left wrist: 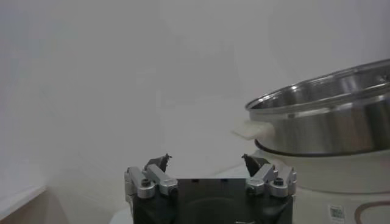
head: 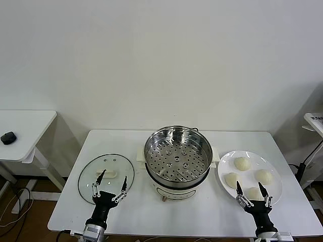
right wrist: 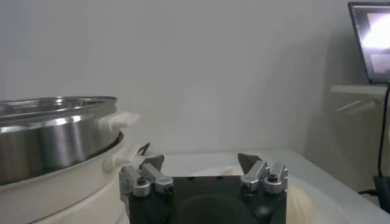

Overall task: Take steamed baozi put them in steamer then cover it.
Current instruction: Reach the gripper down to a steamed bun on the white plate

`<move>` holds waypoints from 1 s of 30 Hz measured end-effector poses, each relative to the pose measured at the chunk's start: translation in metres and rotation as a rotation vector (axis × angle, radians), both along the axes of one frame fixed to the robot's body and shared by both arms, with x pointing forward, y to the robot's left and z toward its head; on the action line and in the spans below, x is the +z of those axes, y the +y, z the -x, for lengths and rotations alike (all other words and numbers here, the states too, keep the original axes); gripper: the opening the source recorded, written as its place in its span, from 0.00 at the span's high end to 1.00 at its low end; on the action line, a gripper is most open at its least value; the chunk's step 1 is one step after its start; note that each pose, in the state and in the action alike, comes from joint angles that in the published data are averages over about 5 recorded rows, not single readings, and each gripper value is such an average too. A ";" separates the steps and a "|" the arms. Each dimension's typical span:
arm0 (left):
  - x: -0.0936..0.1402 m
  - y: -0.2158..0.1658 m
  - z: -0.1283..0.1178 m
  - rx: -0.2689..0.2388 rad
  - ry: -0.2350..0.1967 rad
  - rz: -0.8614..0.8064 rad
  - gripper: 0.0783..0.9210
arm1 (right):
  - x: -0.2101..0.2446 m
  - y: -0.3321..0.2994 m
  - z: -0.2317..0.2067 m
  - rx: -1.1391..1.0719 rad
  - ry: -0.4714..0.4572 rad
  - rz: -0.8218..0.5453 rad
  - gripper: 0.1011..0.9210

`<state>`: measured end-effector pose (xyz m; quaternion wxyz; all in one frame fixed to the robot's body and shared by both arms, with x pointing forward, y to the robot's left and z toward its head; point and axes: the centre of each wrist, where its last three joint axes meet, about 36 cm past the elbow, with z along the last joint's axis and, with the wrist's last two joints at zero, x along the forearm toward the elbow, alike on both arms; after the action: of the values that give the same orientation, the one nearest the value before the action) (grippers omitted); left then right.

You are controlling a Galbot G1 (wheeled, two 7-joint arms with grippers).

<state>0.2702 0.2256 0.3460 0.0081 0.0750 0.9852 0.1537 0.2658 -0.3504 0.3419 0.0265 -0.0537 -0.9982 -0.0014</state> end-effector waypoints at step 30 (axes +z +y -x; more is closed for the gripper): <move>0.017 -0.004 0.002 -0.003 -0.035 0.019 0.12 | 0.067 -0.110 -0.272 0.358 0.103 0.213 0.12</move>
<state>0.2687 0.2214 0.3626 0.0264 0.0736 0.9862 0.1457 0.5378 -0.4605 0.4092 0.0716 0.1221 -0.9836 0.1118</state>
